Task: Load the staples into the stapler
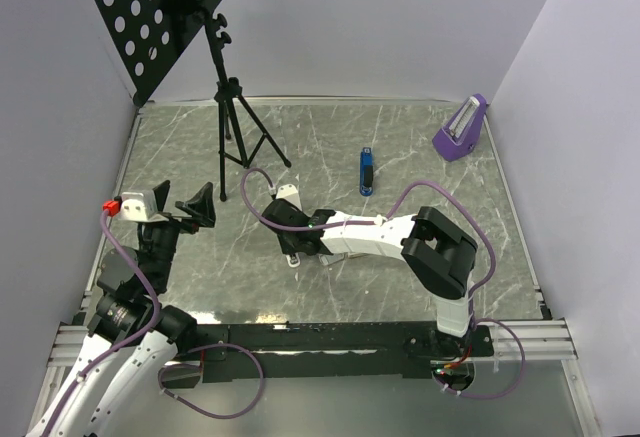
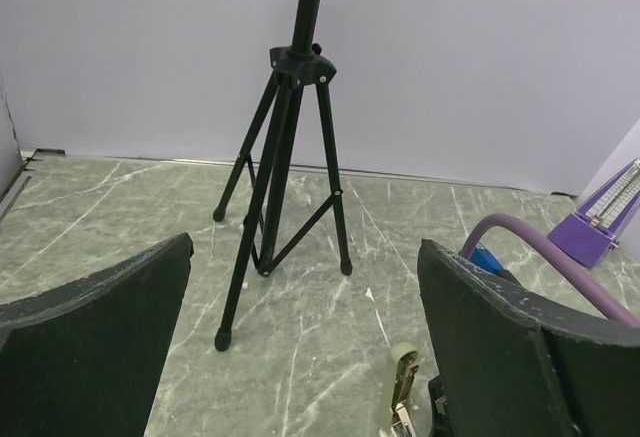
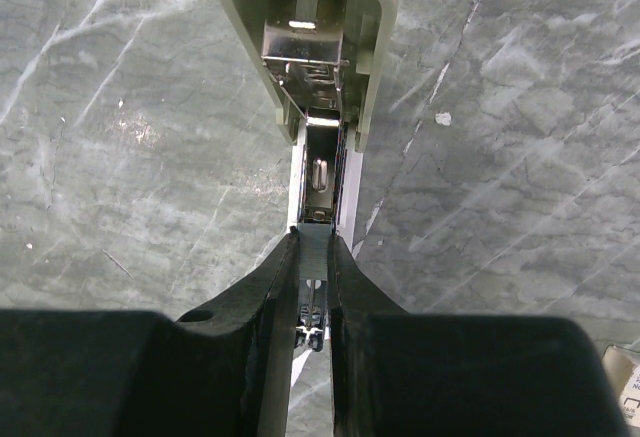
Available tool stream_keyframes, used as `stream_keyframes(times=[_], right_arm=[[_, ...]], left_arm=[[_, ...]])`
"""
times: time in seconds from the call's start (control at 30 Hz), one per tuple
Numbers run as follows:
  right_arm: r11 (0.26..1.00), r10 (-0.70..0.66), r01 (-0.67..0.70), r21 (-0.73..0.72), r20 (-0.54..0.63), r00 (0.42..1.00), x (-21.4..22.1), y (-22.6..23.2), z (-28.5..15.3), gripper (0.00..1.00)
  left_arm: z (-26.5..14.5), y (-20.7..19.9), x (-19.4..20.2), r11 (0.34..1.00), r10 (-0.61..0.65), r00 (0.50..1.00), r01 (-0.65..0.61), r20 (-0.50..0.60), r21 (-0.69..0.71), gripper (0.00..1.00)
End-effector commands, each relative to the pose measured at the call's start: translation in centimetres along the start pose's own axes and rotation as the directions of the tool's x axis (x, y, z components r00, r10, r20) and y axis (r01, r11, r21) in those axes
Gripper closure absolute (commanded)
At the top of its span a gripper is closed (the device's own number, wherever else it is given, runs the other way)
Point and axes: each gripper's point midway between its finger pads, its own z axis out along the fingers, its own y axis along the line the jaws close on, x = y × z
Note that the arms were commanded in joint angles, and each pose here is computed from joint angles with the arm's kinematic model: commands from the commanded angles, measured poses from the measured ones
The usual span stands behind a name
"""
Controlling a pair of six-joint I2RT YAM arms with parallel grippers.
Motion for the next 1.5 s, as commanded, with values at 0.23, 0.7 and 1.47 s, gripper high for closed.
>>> stream_keyframes(times=[0.23, 0.7, 1.47], right_arm=[[1.000, -0.017, 0.017, 0.026, -0.012, 1.000, 0.5, -0.5, 0.5, 0.80], [1.000, -0.007, 0.007, 0.018, 0.003, 1.000, 0.2, -0.5, 0.1, 0.72], [0.999, 0.012, -0.009, -0.044, 0.066, 0.998, -1.6, 0.2, -2.0, 0.58]], left_arm=[[0.2, -0.5, -0.9, 1.000, -0.017, 0.999, 0.016, 0.027, 0.021, 0.01], [0.2, -0.5, -0.9, 1.000, -0.018, 0.999, 0.018, 0.027, 0.022, 0.00], [0.3, -0.6, -0.8, 1.000, -0.014, 1.000, 0.014, 0.021, 0.023, 0.00]])
